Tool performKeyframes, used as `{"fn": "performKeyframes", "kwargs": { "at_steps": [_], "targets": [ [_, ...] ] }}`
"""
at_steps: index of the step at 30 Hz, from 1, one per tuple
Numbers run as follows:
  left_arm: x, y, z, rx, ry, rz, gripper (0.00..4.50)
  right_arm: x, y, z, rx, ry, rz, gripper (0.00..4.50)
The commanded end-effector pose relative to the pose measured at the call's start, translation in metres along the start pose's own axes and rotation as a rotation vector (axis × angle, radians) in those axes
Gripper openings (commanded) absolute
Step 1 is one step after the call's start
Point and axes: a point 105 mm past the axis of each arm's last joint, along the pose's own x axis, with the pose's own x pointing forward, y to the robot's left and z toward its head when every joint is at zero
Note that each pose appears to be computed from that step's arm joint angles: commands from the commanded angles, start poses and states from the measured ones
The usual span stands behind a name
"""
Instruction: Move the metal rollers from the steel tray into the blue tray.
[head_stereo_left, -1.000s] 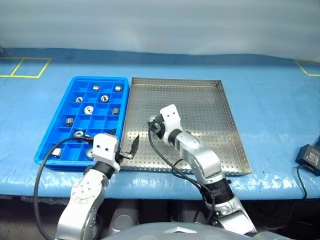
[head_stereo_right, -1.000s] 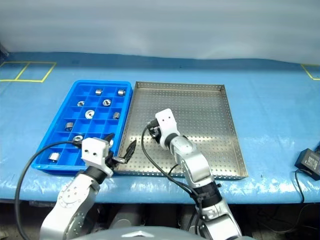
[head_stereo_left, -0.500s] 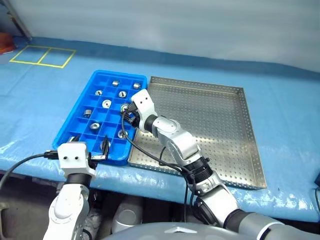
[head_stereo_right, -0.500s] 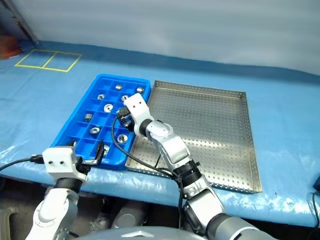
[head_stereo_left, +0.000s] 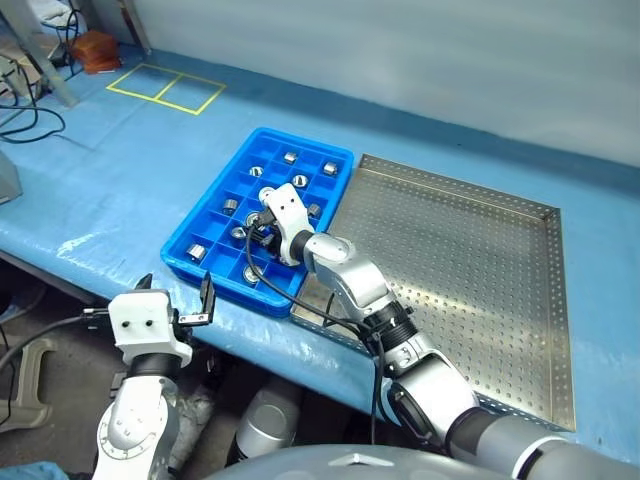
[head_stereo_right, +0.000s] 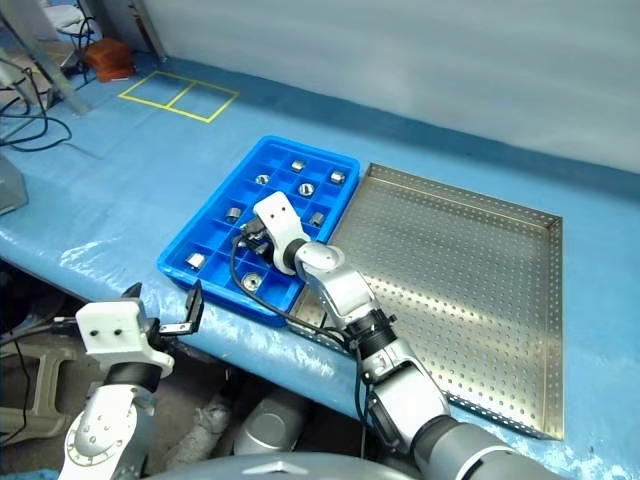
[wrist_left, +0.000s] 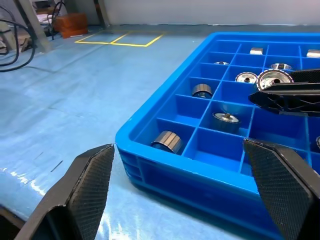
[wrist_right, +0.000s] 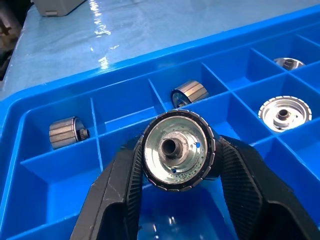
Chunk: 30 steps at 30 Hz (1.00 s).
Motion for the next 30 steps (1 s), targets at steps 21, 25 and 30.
{"fn": "performKeyframes", "kwargs": {
  "at_steps": [21, 25, 30],
  "targets": [
    [0.012, -0.014, 0.008, 0.004, -0.043, -0.094, 4.5, -0.015, -0.039, 0.008, -0.074, -0.006, -0.137, 1.88],
    [0.014, -0.016, 0.007, 0.002, -0.042, -0.103, 4.5, -0.016, -0.031, -0.002, -0.069, 0.024, -0.101, 2.62],
    [0.015, -0.018, 0.007, 0.006, -0.041, -0.117, 4.5, -0.018, -0.02, -0.002, -0.061, 0.013, -0.078, 4.17]
  ]
}}
